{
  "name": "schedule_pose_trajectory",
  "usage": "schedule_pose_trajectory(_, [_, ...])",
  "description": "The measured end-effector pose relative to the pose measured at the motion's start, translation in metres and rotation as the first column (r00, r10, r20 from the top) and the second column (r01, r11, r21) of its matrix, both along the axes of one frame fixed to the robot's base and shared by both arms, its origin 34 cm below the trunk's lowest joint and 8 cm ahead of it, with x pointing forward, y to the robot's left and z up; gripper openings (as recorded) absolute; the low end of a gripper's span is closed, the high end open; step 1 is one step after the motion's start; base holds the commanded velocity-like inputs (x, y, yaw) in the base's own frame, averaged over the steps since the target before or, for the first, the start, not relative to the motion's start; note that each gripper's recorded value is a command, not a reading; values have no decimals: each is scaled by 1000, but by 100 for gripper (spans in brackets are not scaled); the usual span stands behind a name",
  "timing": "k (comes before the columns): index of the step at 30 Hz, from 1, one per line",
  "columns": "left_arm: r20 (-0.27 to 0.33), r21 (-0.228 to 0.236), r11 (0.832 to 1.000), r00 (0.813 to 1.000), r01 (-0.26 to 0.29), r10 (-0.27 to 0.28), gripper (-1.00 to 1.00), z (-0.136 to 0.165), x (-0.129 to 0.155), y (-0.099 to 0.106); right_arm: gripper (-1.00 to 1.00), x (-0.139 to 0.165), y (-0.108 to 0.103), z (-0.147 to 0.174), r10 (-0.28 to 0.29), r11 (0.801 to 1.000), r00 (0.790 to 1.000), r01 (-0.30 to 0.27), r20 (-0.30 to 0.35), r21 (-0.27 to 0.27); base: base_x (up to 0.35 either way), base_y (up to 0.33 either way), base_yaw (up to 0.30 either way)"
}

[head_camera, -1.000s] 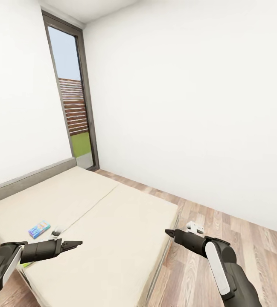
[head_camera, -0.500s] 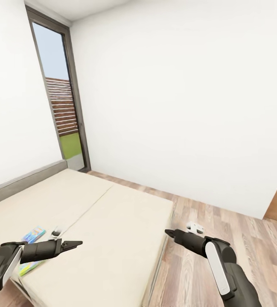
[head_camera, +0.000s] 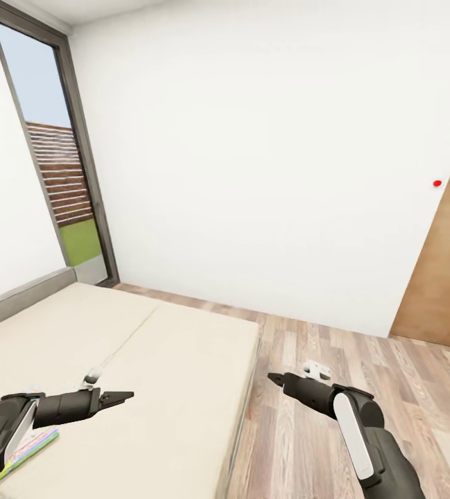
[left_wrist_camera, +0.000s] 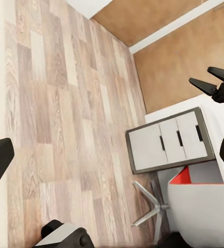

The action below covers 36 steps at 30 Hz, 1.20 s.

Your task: Put all the toys in the child's room - the three board games (two on the bed and one on the table), the two jigsaw puzzles on the table, and the tennis ball on the table - inside the toy box on the table in the child's room.

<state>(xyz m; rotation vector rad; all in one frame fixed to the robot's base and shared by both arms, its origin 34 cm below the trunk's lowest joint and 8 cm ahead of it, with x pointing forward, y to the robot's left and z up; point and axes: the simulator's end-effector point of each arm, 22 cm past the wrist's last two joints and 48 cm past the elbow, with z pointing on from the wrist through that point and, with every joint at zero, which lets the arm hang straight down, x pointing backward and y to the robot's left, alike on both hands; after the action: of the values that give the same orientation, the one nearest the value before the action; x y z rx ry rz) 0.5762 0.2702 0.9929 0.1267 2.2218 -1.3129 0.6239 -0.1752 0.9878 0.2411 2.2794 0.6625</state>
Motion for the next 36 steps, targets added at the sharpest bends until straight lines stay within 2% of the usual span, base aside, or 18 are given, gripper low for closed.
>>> schedule_pose_trajectory(11, [0, 0, 1000, 1000, 0, 0, 100, 0, 0, 0, 100, 0, 0, 0, 0, 1000, 1000, 0, 0, 0, 0, 163, -279])
schedule_pose_trajectory(29, [0, 0, 1000, 1000, 0, 0, 100, 0, 0, 0, 100, 0, 0, 0, 0, 1000, 1000, 0, -1, 0, -56, 89, -279])
schedule_pose_trajectory(36, [0, 0, 1000, 1000, 0, 0, 100, 0, 0, 0, 100, 0, 0, 0, 0, 1000, 1000, 0, 0, -1, -60, 62, -135])
